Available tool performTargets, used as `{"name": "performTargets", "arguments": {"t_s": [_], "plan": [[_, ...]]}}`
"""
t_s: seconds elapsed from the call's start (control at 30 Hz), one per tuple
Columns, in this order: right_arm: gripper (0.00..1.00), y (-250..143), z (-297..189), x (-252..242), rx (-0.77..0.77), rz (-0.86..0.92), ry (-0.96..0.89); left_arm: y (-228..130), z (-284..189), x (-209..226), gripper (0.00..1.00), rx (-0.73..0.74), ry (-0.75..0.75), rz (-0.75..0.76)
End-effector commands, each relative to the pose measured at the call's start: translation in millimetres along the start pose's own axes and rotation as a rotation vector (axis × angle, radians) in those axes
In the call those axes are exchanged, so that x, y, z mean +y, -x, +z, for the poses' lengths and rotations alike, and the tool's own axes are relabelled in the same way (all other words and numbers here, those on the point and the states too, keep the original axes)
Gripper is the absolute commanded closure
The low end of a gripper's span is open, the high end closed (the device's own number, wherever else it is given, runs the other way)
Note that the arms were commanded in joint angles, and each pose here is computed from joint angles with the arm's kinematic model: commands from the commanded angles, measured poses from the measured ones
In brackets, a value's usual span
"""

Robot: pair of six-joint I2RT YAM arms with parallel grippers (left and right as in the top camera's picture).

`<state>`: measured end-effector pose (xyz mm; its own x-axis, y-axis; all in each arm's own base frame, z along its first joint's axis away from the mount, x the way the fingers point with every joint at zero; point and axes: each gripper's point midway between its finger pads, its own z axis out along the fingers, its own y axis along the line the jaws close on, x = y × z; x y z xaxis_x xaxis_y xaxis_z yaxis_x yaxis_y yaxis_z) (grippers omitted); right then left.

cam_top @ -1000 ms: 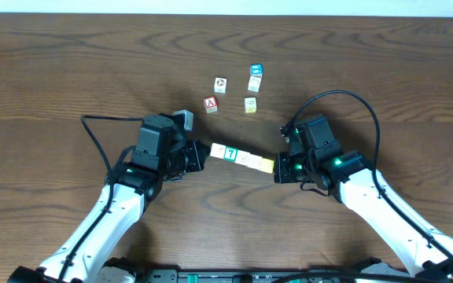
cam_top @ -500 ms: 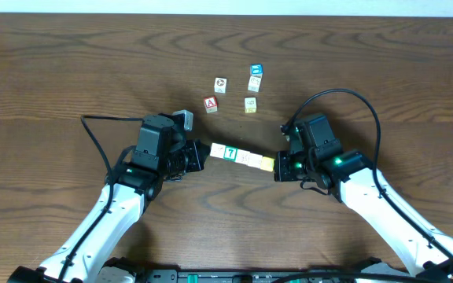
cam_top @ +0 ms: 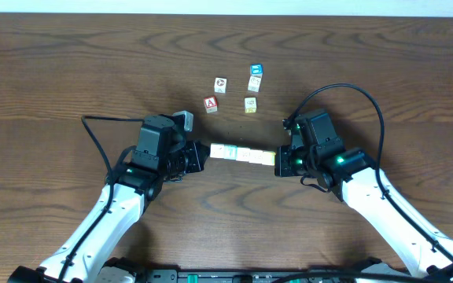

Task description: Lift 5 blocks

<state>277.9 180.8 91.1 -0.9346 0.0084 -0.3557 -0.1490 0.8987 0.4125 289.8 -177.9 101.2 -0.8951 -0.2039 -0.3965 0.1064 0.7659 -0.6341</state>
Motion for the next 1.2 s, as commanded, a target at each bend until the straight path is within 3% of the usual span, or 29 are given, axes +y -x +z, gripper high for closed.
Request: {"name": "performTargets", "arguments": {"t_s": [0.0,1.17], "plan": [[0.99,3.2,-26.1,82.3,0.031,-0.086,0.339,-25.0,-5.1,-56.6,0.93,0.142,-0.25,0.058],[0.99,7.2,-29.2,85.8,0.028,-0.054,0.347,-24.2,-5.2,-57.2,0.93,0.139,-0.252,0.057]]}}
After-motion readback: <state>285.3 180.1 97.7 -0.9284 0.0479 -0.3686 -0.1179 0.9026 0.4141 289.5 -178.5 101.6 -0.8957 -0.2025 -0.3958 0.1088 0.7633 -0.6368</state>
